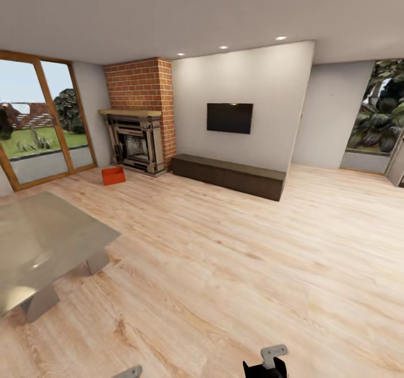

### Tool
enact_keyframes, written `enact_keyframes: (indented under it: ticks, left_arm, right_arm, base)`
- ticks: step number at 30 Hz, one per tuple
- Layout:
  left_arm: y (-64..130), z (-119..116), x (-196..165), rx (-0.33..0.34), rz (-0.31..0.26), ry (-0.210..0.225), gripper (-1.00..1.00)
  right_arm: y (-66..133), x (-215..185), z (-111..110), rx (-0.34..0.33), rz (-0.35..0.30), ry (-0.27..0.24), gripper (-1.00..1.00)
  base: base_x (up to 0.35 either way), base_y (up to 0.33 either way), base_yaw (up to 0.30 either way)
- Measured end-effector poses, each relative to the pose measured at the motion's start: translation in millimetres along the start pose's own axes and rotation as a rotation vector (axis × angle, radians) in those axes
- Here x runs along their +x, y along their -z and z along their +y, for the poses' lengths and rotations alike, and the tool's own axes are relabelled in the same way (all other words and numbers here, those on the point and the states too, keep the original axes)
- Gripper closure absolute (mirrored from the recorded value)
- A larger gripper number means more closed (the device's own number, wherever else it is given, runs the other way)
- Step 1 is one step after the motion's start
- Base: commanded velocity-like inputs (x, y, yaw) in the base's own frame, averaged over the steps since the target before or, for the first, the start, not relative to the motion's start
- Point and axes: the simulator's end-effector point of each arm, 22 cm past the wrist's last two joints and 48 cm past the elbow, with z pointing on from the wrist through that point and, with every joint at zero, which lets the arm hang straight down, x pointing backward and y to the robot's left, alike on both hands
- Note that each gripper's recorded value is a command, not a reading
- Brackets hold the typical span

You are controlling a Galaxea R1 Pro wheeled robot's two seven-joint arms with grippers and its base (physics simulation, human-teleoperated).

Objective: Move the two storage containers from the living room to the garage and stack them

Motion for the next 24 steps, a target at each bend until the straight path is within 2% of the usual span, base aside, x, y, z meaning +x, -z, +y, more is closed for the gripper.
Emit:
enact_keyframes:
  ticks: [24]
  left_arm:
    - [0.2, -1.0, 1.0, 0.001, 0.002, 0.0, -1.0]
  right_arm:
    - [0.0, 0.0, 0.0, 0.0, 0.0, 0.0, -1.0]
  base:
    - [0.327, -0.139, 0.279]
